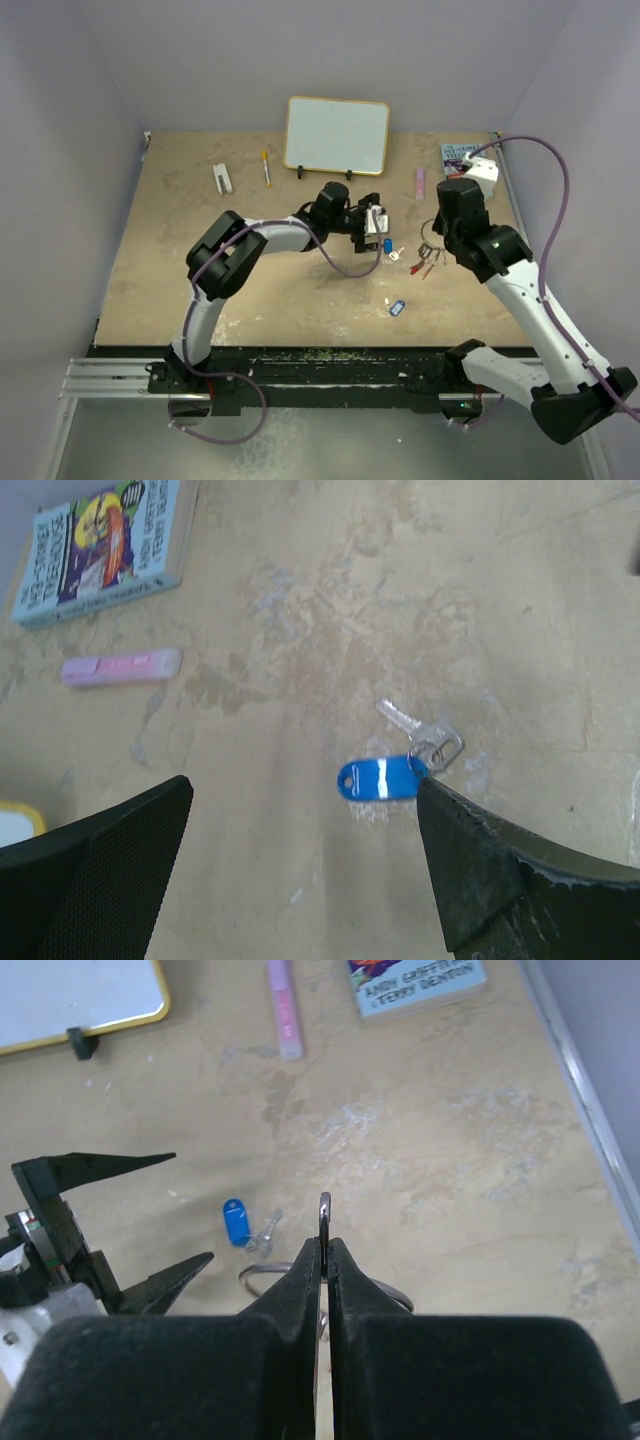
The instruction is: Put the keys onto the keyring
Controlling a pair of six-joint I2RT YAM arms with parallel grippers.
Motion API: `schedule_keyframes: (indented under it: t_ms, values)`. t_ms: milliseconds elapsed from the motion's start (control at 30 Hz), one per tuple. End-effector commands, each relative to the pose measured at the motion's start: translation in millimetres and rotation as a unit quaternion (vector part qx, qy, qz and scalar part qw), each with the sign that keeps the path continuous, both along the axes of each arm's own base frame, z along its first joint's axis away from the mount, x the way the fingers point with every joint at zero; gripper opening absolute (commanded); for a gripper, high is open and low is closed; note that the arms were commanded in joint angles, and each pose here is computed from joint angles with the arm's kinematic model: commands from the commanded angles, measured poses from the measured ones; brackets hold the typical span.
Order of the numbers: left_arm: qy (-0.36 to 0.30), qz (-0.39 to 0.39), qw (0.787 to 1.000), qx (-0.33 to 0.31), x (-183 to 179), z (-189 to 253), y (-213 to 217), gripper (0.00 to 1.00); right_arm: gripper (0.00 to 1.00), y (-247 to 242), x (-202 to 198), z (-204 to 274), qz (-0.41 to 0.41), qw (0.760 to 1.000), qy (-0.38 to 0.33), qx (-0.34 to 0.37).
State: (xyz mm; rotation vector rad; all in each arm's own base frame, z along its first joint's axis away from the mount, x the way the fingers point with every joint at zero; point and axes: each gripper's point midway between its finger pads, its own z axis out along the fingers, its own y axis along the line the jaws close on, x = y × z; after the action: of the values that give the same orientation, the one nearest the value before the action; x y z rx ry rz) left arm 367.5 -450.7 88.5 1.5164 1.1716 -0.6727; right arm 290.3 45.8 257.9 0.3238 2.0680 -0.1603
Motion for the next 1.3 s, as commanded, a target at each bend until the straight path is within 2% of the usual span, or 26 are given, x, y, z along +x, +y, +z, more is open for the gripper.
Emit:
schedule_keyframes:
  t_ms: [0, 167, 267, 367, 533, 767, 1067, 1267]
  values:
    - [-0.021, -0.135, 0.991, -0.015, -26.6, 19.3, -32.3, 0.97, 0.00, -24.2, -8.7, 14.2, -0.030, 1.000, -0.006, -0.007]
    - [-0.002, -0.173, 0.984, 0.037, -32.1, -9.8, -34.2, 0.97, 0.00, -19.6, -8.4, -0.5, -0.014, 1.000, 0.019, 0.009]
    - [-0.016, -0.195, 0.979, 0.061, -36.2, -23.2, -29.7, 0.95, 0.00, -15.2, -5.8, -6.3, -0.005, 1.000, 0.022, 0.016]
    - [-0.024, -0.208, 0.974, 0.087, -40.9, -38.0, -25.5, 0.90, 0.00, -13.1, -4.0, -9.8, -0.003, 1.000, 0.021, 0.022]
    - [-0.018, -0.211, 0.970, 0.116, -41.1, -57.8, -19.6, 0.75, 0.00, -12.1, -6.6, -12.7, 0.001, 0.999, 0.022, 0.028]
    - [-0.023, -0.215, 0.969, 0.118, -41.6, -59.1, -19.6, 0.62, 0.00, -14.4, -11.1, -13.1, -0.002, 0.999, 0.019, 0.030]
    - [-0.023, -0.235, 0.965, 0.116, -52.1, -60.3, -33.1, 0.61, 0.00, -11.2, -9.5, -19.7, 0.005, 0.999, 0.024, 0.032]
    - [-0.019, -0.227, 0.967, 0.115, -47.4, -65.5, -41.6, 0.54, 0.00, -6.5, -8.7, -21.5, 0.020, 0.999, 0.028, 0.036]
